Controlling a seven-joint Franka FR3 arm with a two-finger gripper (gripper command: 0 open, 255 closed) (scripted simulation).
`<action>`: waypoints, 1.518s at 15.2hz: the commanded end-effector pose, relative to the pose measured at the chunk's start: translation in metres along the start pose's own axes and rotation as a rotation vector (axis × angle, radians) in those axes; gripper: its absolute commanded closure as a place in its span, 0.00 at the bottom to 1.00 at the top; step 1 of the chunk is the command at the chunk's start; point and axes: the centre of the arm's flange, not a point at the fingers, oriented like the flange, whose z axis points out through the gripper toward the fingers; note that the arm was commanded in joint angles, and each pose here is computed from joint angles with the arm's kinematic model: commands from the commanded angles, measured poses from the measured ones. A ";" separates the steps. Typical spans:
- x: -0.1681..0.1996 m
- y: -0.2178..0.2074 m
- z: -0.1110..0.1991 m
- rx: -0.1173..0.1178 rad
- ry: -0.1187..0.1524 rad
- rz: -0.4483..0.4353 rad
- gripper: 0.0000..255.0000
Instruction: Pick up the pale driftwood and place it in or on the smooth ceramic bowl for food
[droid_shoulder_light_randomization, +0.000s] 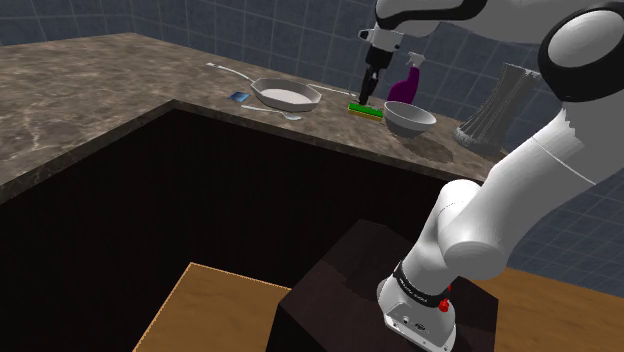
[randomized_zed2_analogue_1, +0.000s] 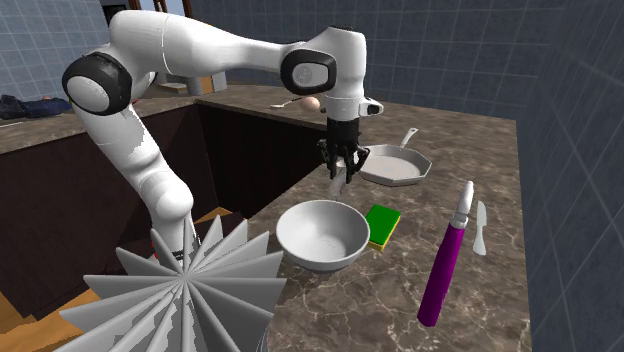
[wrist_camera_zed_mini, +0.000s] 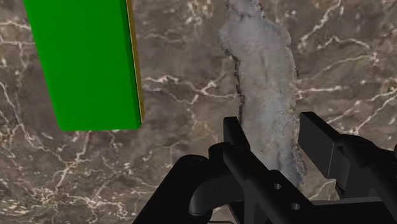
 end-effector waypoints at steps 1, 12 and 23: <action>0.001 0.001 -0.010 0.000 0.000 0.000 1.00; -0.010 0.004 -0.063 0.000 0.000 0.000 1.00; -0.151 0.038 -0.075 0.000 0.000 0.000 1.00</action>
